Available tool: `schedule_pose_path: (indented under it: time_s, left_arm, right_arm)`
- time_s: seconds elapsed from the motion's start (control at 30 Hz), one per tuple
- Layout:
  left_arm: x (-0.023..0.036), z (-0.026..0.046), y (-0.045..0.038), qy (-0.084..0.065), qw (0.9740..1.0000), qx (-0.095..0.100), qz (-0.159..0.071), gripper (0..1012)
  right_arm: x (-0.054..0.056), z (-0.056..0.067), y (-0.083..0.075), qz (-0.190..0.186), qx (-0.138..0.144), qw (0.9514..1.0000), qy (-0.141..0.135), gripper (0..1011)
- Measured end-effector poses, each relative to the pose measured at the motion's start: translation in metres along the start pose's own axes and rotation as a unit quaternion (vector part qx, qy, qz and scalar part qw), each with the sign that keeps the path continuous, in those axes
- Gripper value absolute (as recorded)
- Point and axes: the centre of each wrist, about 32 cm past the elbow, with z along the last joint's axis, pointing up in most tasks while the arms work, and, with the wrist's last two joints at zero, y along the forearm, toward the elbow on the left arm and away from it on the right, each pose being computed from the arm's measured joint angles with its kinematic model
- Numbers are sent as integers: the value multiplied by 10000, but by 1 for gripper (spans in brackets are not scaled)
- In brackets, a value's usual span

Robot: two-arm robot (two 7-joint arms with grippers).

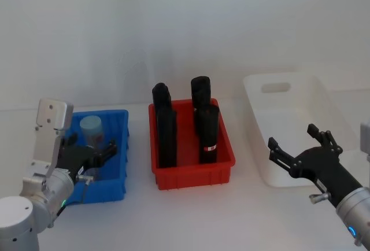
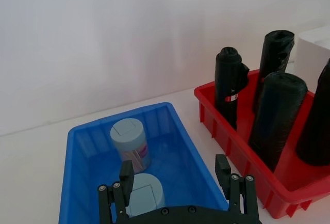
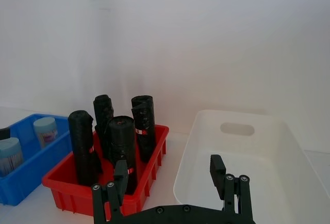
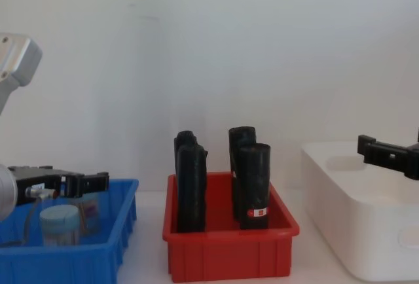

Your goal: Pick the cotton swabs from the blue box and place them into the white box.

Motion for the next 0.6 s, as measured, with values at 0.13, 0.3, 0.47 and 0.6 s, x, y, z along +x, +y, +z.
schedule_pose_path:
  time_s: [0.13,0.3,0.47,0.6]
  left_arm:
    - [76,-24,-45,27,9999,138,89,1000]
    - [145,-52,-87,53,9996,254,133,1000]
    - [202,-81,-130,83,9992,360,142,1000]
    - [242,-104,-166,110,9989,436,149,1000]
  right_arm:
    - [0,0,0,0,0,10000,0,1002]
    - [0,0,0,0,0,10000,0,1002]
    - [0,0,0,0,0,10000,0,1002]
    - [0,0,0,0,0,10000,0,1002]
